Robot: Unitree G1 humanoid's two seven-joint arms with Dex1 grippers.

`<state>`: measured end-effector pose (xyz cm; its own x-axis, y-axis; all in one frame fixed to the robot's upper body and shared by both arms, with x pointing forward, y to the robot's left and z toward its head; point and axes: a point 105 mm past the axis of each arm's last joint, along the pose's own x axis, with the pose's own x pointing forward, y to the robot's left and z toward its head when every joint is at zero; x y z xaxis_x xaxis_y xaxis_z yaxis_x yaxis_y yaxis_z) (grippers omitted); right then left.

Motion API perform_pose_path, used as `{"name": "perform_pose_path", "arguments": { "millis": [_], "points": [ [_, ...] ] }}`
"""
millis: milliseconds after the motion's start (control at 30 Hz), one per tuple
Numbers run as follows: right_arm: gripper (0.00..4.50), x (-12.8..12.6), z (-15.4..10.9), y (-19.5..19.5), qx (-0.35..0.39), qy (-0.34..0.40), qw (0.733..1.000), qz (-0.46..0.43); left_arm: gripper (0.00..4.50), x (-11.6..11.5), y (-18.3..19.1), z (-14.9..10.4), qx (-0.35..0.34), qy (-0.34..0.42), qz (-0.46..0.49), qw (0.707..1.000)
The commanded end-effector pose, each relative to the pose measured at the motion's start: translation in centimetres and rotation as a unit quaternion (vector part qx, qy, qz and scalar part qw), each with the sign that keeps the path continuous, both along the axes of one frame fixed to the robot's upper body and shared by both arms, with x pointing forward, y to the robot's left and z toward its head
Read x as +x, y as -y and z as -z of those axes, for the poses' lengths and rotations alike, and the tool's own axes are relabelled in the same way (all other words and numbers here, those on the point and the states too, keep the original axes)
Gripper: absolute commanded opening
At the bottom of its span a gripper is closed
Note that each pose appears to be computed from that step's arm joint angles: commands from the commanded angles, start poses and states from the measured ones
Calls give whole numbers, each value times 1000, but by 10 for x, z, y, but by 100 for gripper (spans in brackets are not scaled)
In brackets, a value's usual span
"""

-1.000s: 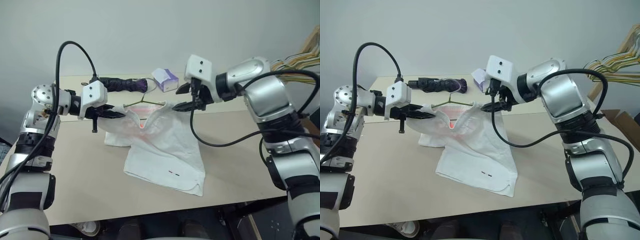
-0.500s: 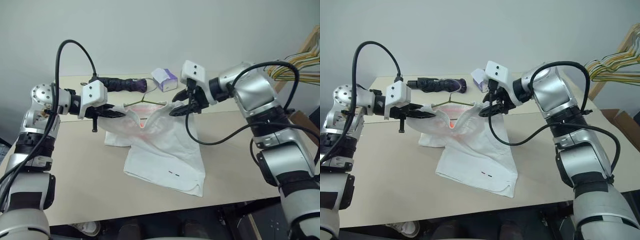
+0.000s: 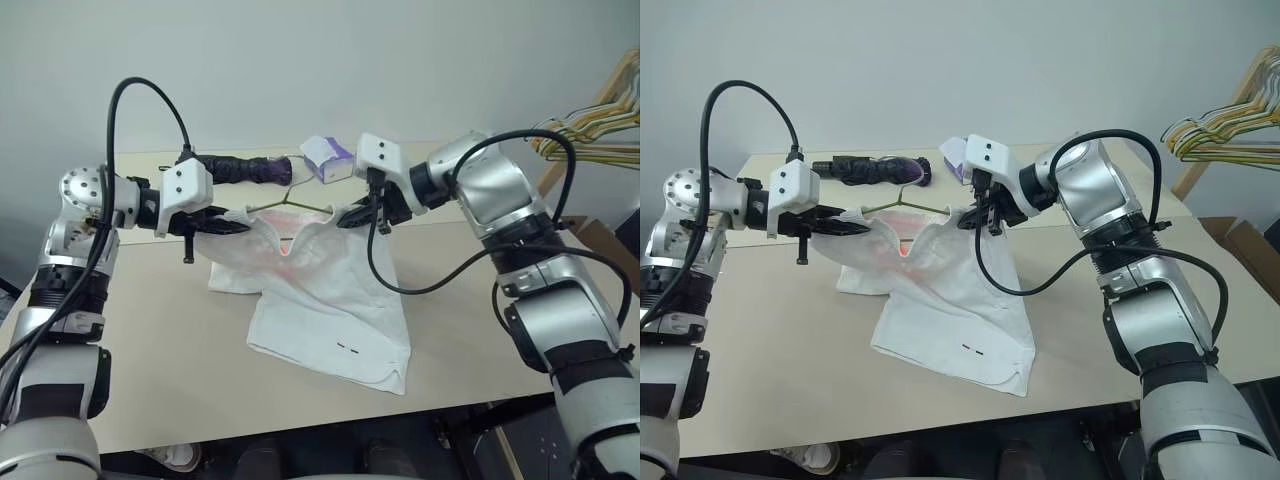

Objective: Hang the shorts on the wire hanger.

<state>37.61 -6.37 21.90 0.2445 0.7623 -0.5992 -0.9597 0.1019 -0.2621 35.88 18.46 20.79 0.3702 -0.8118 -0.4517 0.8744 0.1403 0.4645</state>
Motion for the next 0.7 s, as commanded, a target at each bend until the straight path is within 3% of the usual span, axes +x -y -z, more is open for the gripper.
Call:
{"name": "perform_pose_path", "arguments": {
  "millis": [33,67,200,400,567,700],
  "points": [
    [2,2,-8,2,5,31,1000,-3,0,3,3,-28,-43,44,0,998],
    [2,2,-8,2,7,32,999,-3,0,4,2,-28,-43,44,-1,998],
    [0,1,-11,2,22,26,999,6,107,4,4,-33,-97,38,5,995],
    [0,2,-6,13,30,5,999,43,297,4,-5,-42,-119,67,-5,991],
    [0,0,8,55,37,-36,988,146,446,8,-23,-77,-256,122,-60,957],
    [0,-6,11,99,59,-62,959,270,449,2,-18,-72,-297,114,-64,946]
  ]
}}
